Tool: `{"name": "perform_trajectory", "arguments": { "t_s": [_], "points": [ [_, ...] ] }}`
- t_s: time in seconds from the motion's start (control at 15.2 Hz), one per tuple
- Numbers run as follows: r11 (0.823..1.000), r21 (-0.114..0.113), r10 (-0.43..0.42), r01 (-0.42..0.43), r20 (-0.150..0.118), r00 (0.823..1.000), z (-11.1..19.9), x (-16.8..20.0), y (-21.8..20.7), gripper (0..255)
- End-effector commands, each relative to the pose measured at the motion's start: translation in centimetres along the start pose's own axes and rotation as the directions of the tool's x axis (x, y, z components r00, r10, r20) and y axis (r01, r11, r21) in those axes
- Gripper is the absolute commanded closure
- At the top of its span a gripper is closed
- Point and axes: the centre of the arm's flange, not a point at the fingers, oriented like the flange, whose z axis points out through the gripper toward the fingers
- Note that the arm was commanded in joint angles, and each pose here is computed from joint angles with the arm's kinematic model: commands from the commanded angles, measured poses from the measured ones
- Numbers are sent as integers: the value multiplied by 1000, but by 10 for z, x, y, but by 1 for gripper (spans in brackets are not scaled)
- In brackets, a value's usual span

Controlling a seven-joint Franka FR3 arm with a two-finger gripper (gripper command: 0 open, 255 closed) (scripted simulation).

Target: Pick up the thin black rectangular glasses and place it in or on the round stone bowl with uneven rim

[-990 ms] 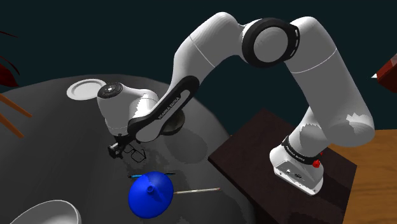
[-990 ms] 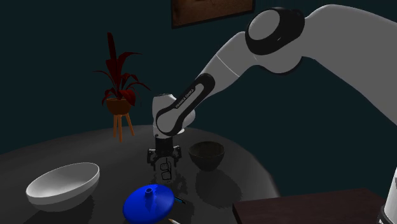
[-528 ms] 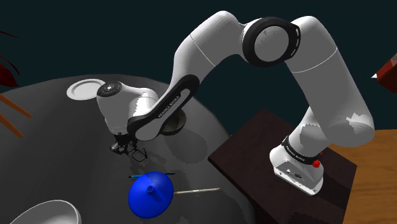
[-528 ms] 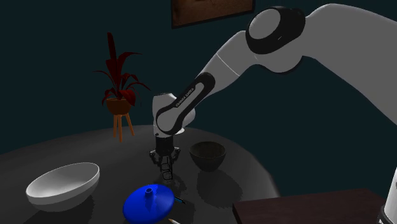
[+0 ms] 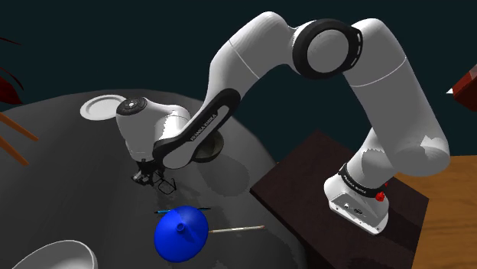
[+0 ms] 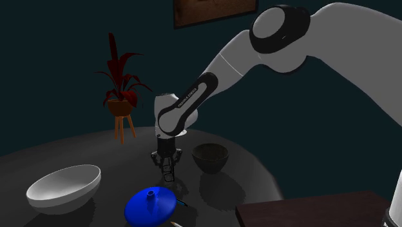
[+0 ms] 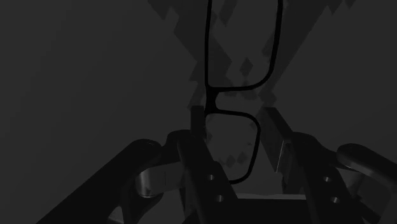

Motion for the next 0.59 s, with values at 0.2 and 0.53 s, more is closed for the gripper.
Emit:
{"name": "perform_trajectory", "arguments": {
  "t_s": [0.2, 0.53],
  "points": [
    [1000, 1, -1, 1, 1, 1000, -24, 1, -1, 255],
    [1000, 1, -1, 1, 1, 1000, -51, 2, -1, 255]
  ]
}}
